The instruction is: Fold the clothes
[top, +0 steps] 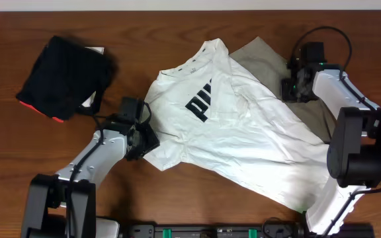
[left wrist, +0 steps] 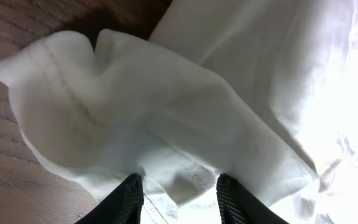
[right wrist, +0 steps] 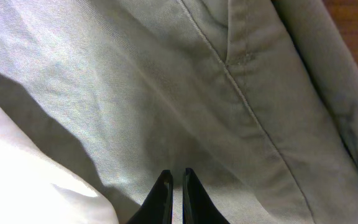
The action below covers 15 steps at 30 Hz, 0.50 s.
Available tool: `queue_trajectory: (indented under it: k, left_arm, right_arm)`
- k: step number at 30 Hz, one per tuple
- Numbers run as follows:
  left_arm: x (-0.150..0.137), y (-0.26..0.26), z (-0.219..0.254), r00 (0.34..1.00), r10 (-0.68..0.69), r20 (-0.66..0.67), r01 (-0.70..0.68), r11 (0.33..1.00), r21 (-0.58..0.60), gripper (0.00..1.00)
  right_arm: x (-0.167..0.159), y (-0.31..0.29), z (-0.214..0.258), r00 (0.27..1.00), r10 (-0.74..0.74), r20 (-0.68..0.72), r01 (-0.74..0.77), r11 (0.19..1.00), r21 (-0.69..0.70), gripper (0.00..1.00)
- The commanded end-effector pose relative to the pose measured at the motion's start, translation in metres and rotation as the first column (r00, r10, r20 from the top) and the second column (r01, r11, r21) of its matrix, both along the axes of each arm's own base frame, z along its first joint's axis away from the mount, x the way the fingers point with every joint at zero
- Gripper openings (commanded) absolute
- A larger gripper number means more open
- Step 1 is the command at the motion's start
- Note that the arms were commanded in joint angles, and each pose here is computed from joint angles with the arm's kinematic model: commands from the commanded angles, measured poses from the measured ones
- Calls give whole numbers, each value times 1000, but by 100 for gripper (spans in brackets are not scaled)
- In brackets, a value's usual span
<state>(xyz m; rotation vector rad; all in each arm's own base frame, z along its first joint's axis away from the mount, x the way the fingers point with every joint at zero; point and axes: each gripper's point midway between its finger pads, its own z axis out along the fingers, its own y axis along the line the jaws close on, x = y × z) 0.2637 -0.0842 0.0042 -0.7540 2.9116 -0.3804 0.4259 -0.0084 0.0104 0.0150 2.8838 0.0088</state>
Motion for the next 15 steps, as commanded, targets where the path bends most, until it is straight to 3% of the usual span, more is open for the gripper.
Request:
queue_trajectory:
  k: [1, 15]
  left_arm:
    - [-1, 2, -1, 1000, 21, -5, -21, 1000, 12, 41]
    - [-4, -17, -1, 999, -37, 7, 37, 999, 11, 45]
  right_arm:
    - [-1, -6, -2, 1000, -3, -1, 3, 1000, 1, 7]
    - [0, -6, -2, 1000, -3, 3, 3, 1000, 1, 7]
